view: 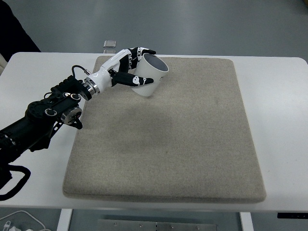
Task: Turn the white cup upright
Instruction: 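Lower the upright cup onto the pad with the left hand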
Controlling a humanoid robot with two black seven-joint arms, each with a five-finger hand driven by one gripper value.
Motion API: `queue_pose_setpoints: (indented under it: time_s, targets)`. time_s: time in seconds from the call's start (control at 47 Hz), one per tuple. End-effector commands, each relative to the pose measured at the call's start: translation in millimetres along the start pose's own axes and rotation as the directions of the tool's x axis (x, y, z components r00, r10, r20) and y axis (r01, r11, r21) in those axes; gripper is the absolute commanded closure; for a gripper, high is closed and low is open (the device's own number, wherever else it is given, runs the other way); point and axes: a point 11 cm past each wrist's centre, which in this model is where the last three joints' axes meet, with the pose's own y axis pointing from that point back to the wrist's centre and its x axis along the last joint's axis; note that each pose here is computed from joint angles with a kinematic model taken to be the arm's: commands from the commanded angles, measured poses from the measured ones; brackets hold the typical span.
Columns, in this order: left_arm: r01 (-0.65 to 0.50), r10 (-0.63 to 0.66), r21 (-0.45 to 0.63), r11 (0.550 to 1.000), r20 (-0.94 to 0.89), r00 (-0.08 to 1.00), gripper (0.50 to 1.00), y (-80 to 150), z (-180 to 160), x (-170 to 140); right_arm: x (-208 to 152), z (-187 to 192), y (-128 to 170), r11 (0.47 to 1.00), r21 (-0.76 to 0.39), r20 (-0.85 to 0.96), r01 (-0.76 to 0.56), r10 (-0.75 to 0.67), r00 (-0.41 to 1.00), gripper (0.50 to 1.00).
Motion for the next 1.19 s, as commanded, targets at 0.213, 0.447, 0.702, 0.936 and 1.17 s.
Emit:
queue_pose_setpoints:
  time_s: [0.213, 0.447, 0.702, 0.936, 1.17]
  targets:
    - [-0.007, 0.007, 0.014, 1.000, -0.014, 1.000, 0.956, 3, -11, -9, 0, 0, 0, 1.000, 0.000, 0.000, 0.000, 0.000, 1.000, 0.570]
    - [-0.017, 0.017, 0.014, 1.000, -0.007, 1.000, 0.919, 2, -12, -12, 0, 0, 0, 1.000, 0.000, 0.000, 0.000, 0.000, 1.000, 0.570]
    - [-0.014, 0.015, 0.011, 1.000, -0.007, 1.000, 0.804, 1, -11, -12, 0, 0, 0, 1.000, 0.000, 0.000, 0.000, 0.000, 1.000, 0.570]
    - [-0.014, 0.014, 0.017, 1.000, -0.009, 1.000, 0.585, 3, -13, -12, 0, 0, 0, 1.000, 0.000, 0.000, 0.000, 0.000, 1.000, 0.570]
    - [-0.005, 0.006, 0.016, 1.000, -0.015, 1.000, 0.500, 5, -13, -10, 0, 0, 0, 1.000, 0.000, 0.000, 0.000, 0.000, 1.000, 0.570]
